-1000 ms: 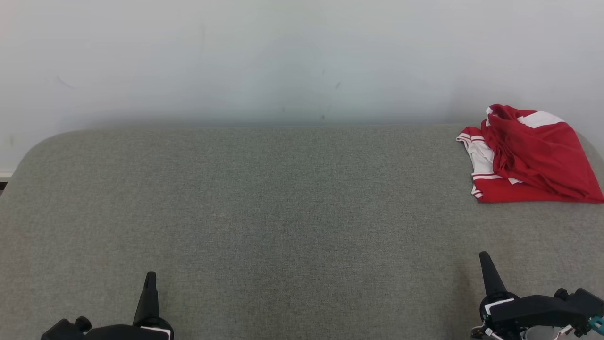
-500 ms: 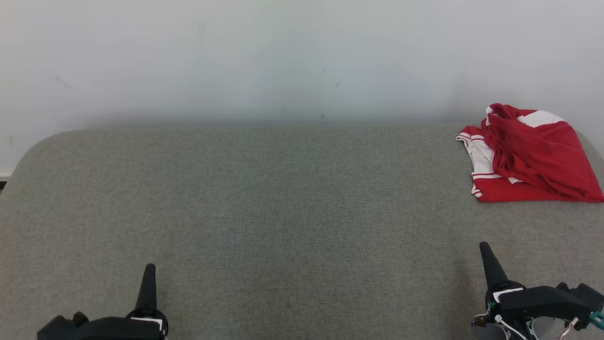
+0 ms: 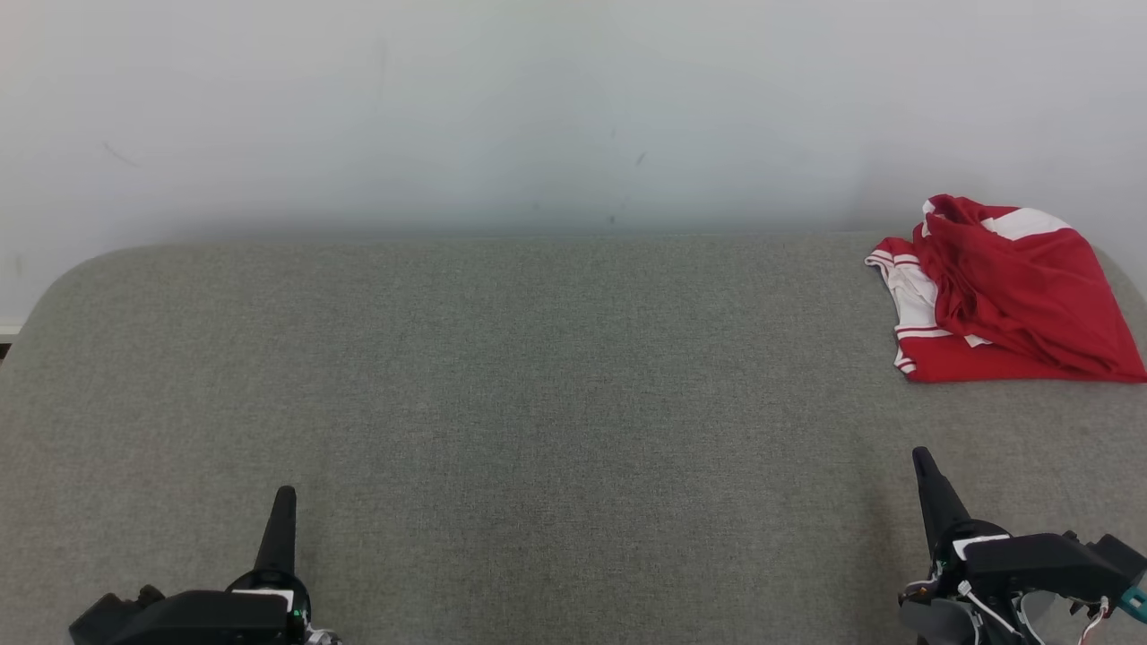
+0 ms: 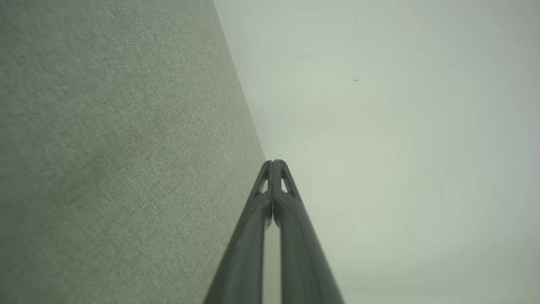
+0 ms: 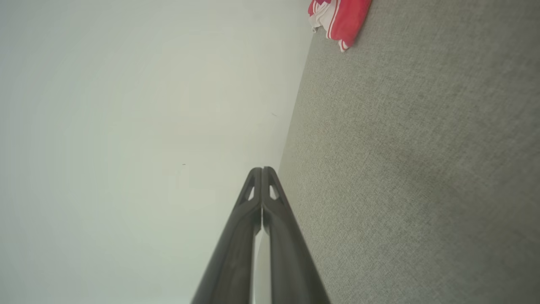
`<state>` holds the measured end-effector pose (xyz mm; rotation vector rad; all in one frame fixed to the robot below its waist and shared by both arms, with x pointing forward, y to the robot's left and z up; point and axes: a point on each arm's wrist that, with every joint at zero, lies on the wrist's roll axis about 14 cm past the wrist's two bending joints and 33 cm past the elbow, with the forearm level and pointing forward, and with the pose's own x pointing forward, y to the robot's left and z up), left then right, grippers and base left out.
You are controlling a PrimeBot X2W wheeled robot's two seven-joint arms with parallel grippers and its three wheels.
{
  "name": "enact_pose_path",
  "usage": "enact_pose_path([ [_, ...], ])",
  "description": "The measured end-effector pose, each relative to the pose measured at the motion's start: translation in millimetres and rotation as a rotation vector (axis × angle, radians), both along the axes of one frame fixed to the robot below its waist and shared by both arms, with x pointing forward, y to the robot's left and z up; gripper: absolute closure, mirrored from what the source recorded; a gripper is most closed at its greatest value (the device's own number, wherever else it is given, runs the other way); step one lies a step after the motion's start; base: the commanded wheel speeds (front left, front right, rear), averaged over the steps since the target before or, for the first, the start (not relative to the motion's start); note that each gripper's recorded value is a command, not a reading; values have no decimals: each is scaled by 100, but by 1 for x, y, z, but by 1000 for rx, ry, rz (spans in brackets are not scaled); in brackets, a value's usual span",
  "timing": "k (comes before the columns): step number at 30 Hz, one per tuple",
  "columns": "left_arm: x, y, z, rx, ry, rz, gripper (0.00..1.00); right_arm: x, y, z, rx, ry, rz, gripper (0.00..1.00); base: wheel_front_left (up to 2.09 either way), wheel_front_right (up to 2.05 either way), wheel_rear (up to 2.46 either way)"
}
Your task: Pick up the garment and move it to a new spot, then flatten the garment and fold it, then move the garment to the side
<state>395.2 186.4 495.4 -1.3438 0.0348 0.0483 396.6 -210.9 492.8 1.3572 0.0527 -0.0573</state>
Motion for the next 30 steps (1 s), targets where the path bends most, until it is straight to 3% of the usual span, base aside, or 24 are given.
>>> enact_pose_path([
  [30, 10, -1, 12, -227, -41, -4, 100, 11, -2, 17, 215, -63, 7, 100, 0, 0, 0],
])
